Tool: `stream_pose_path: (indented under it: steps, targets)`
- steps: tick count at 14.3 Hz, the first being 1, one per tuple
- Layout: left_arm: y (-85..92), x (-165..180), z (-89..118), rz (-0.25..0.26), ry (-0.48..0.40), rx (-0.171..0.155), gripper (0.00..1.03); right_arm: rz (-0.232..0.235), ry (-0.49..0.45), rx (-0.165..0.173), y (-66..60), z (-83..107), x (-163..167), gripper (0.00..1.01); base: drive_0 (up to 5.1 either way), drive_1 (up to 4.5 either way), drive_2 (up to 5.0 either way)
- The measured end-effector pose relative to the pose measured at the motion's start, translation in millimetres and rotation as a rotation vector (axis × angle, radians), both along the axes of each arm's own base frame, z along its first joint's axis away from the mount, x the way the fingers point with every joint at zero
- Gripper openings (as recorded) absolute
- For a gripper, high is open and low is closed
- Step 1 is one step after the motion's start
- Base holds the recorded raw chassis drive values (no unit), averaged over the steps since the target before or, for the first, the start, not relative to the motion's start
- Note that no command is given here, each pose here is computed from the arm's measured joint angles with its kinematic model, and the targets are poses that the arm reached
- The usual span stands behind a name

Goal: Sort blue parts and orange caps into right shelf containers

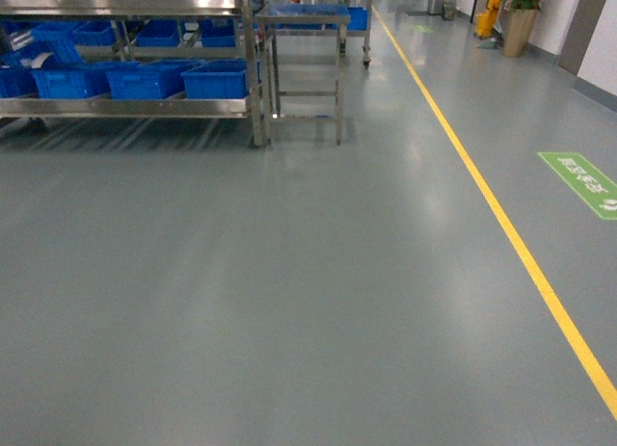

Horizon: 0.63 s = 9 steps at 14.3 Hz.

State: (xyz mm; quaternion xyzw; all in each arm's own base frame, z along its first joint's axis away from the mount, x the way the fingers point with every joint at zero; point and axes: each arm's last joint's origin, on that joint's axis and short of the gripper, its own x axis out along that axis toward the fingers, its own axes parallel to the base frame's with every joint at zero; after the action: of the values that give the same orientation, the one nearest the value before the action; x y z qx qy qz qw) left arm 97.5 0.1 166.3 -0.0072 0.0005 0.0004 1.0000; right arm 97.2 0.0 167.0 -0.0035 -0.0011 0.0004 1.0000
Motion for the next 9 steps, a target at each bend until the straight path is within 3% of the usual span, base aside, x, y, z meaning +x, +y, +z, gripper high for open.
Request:
stream_pose_path:
  steps: [9]
  targets:
    - [-0.1, 0.0, 0.0, -0.002, 0.0, 0.0, 0.41, 0.0, -0.002, 0.0, 0.0, 0.2, 0.0, 0.44, -0.3, 3.98, -4.5]
